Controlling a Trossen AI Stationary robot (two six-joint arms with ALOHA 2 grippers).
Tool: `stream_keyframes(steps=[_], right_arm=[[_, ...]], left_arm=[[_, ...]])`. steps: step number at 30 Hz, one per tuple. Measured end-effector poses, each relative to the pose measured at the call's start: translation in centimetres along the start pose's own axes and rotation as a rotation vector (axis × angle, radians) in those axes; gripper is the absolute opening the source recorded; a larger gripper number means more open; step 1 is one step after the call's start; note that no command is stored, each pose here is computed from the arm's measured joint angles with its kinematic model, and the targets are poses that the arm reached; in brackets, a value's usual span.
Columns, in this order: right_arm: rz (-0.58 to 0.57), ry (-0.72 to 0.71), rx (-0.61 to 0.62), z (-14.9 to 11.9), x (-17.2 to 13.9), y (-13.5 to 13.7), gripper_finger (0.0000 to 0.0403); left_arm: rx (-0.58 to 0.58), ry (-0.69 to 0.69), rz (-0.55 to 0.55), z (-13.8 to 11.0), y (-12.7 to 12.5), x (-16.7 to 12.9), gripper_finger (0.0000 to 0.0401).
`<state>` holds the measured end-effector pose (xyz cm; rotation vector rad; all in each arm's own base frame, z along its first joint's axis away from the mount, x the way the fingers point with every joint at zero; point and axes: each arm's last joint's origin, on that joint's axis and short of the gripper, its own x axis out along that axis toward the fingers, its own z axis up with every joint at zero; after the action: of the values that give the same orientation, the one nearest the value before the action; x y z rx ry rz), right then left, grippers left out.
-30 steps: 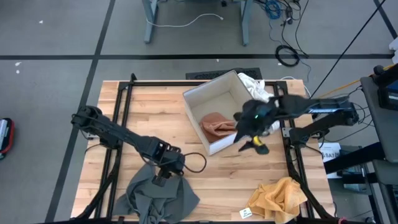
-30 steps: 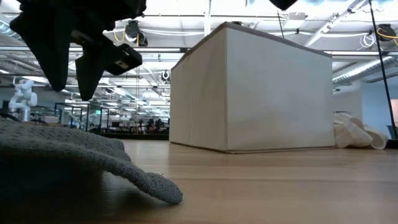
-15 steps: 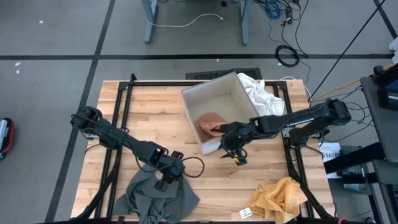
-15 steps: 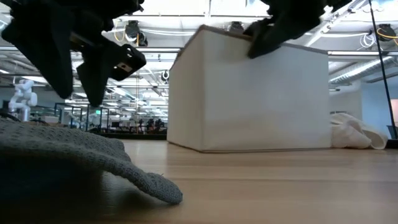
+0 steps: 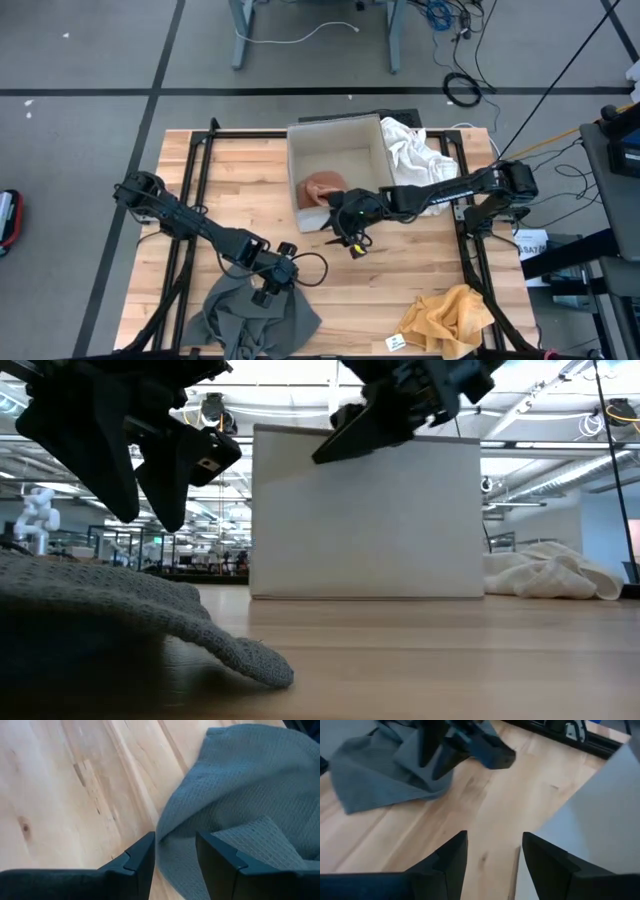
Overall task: Fold towel
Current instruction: Adjust the laundry organizer, then fold the gray towel
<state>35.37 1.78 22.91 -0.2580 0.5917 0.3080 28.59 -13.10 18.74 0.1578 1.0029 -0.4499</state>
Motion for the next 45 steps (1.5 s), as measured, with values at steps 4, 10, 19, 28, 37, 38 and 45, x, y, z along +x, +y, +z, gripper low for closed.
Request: stream_keyframes(steps=[4, 10, 19, 28, 37, 38, 45], right_arm=[[-0.025, -0.001, -0.022, 0.1, 0.6, -1.4, 0.0178], [-0.066, -0.037, -0.074, -0.1, 1.0, -2.8, 0.0178], [-0.148, -0.115, -0.157, 0.5, 0.3, -4.5, 0.0178], [-0.102, -0.234, -0.240, 4.1, -3.0, -0.7, 0.0178], [0.108, -0.062, -0.079, 3.7, -3.0, 4.6, 0.0178], [0.132, -0.023, -0.051, 3.4, -2.8, 5.2, 0.0178], [0.247, 0.092, 0.079, 2.4, -0.5, 9.8, 0.0178]], left_arm=[[0.001, -0.013, 0.010, 0.1, 0.0, 0.0, 0.0147], [0.002, -0.017, 0.011, 0.2, 0.0, 0.0, 0.0147], [0.004, -0.018, 0.011, 0.2, 0.0, 0.0, 0.0147], [-0.002, -0.016, -0.003, 0.2, -0.6, 0.0, 0.0147], [-0.022, 0.013, -0.018, -0.8, -1.2, 0.5, 0.0147], [-0.038, 0.023, -0.017, -1.1, -1.1, 0.7, 0.0147], [-0.113, 0.024, -0.015, -3.3, -0.9, 1.9, 0.0147]])
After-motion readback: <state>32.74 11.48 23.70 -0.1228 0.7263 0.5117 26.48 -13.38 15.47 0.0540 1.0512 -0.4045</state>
